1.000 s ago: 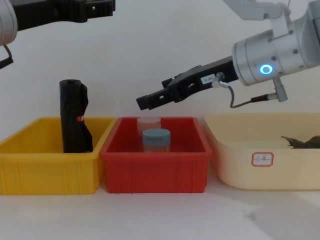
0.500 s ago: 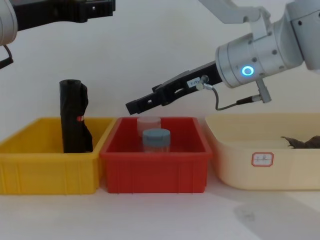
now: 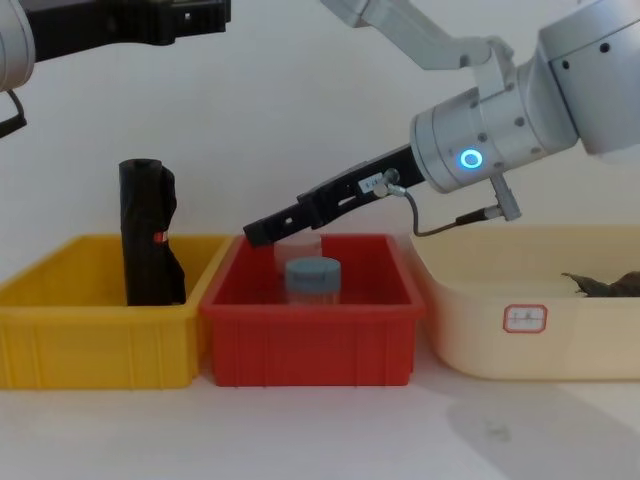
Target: Pick up the garbage bag with the one hand and transfer it to the other hand.
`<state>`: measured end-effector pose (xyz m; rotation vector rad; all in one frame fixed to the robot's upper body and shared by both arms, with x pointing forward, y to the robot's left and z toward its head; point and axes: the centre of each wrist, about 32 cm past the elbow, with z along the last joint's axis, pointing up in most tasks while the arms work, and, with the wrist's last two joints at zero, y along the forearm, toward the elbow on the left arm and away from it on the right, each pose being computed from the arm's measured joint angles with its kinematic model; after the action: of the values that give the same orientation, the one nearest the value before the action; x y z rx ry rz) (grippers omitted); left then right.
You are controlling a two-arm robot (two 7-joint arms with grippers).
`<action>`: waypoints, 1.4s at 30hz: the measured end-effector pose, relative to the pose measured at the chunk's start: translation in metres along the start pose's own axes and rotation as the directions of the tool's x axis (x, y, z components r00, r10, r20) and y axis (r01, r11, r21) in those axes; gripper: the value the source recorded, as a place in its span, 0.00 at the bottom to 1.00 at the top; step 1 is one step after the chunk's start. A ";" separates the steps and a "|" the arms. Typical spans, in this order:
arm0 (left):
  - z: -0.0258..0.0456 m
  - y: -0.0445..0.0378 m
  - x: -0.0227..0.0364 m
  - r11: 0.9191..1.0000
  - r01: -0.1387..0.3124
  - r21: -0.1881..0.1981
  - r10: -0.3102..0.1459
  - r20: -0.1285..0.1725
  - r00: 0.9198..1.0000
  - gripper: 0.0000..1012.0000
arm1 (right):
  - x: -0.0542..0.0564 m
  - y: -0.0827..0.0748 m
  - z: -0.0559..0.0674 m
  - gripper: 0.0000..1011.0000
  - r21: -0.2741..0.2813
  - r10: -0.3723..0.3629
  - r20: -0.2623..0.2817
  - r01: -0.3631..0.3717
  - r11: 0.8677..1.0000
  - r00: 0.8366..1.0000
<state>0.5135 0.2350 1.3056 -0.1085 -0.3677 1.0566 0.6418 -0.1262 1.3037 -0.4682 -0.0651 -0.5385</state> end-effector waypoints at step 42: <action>0.0000 0.0000 0.0000 1.000 0.000 0.000 0.000 0.000 1.000 0.99 | 0.020 0.027 -0.030 0.81 -0.084 -0.037 -0.009 0.036 0.996 0.999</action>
<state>0.5135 0.2350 1.3056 -0.1084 -0.3676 1.0565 0.6709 -0.1287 1.2689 -0.5465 -0.0413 -0.5815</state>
